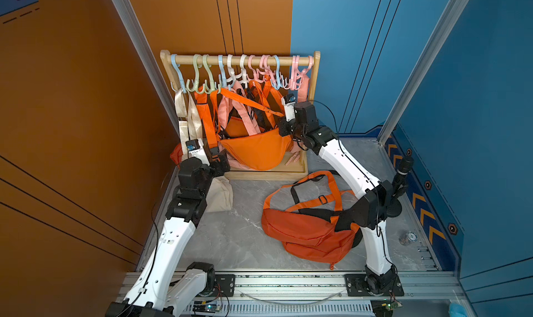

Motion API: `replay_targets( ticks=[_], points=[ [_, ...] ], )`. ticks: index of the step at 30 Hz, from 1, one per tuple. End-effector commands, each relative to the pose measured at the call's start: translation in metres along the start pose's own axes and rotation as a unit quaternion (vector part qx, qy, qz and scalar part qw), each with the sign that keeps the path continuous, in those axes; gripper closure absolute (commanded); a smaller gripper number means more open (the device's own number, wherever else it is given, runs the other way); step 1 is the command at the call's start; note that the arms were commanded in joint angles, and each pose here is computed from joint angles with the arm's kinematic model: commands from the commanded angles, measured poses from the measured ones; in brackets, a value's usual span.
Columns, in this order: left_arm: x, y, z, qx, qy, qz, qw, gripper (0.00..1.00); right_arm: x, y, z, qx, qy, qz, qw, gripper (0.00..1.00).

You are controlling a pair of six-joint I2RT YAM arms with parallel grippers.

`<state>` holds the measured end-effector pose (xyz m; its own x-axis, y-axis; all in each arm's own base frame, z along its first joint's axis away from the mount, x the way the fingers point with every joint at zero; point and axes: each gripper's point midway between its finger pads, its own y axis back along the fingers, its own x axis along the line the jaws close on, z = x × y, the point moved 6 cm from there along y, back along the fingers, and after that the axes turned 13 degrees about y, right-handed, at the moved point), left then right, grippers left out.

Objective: Take the bag off the hook
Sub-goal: Pick up the bag from the hook.

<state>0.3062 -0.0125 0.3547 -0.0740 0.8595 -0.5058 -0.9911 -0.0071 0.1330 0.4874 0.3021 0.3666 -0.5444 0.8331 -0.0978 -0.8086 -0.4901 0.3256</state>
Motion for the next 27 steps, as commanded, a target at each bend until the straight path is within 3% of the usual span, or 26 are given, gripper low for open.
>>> replay_targets(
  ticks=[1,7,19,27],
  points=[
    [-0.019,-0.009,0.041,-0.052,0.041,-0.096,0.993,0.09,-0.010,0.012,0.010,-0.019,-0.023,0.009,0.999,1.00],
    [-0.029,-0.043,0.067,-0.046,0.022,-0.147,0.988,0.24,-0.018,0.010,0.005,-0.017,-0.037,0.024,0.999,1.00],
    [-0.049,-0.088,0.084,-0.058,-0.029,-0.173,0.983,0.23,-0.027,0.007,-0.001,-0.020,-0.057,0.042,0.997,1.00],
    [-0.049,-0.116,0.084,-0.076,-0.059,-0.156,0.983,0.36,-0.024,0.007,0.000,-0.022,-0.061,0.062,0.996,1.00]
  ],
)
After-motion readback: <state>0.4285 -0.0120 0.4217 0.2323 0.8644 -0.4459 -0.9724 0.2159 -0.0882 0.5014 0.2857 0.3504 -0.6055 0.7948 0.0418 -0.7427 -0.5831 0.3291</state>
